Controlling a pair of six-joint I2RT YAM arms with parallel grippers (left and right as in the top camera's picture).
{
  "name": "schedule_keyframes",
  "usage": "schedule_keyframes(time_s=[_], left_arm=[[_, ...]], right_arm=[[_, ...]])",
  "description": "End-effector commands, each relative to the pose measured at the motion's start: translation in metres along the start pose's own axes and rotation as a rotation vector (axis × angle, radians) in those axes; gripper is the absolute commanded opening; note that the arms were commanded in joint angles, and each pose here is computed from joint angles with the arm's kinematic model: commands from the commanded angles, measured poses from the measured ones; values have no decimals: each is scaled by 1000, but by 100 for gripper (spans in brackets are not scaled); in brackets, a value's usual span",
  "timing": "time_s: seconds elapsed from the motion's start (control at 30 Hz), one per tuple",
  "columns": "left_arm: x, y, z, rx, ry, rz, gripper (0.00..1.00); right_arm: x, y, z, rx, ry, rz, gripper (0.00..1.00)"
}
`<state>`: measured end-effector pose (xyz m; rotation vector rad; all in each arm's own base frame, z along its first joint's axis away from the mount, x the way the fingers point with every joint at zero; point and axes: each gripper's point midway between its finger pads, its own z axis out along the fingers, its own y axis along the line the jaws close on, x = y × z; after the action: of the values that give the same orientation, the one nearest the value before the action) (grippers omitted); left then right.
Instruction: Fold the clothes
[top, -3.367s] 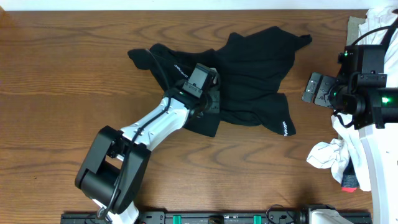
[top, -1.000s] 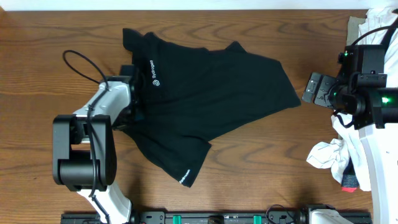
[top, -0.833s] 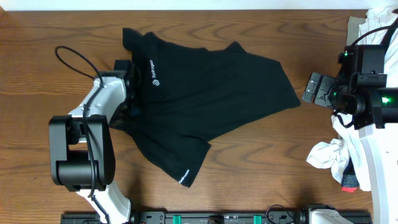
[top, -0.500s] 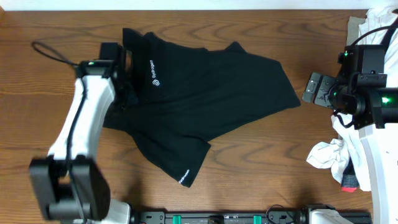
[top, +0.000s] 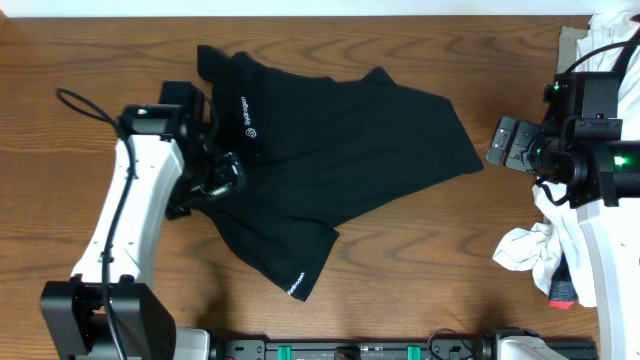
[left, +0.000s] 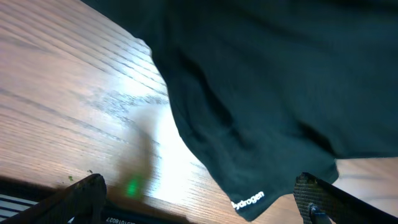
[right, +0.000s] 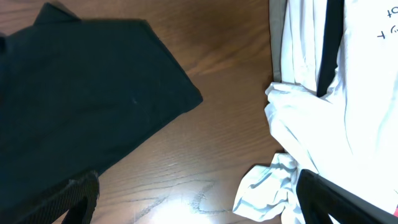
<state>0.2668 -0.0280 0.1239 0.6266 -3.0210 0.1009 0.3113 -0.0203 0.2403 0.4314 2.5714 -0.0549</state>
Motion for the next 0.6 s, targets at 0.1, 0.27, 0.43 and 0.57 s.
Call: schedule_keyframes(time_s=[0.1,0.27,0.43,0.57], left_arm=[[34,-13,20,-36,85,93,98],[59,-20,25,-66,120,179,100],[82,-22,15,-70,112,220,96],[96,-19,10,-63,65,210,95]], right_arm=[[-2,-3,-1,9,-5,2,99],[-2,-3,-1,9,-5,2,99],[-2,-3,-1,9,-5,2,99],[-2,-3,-1,9,-5,2,99]])
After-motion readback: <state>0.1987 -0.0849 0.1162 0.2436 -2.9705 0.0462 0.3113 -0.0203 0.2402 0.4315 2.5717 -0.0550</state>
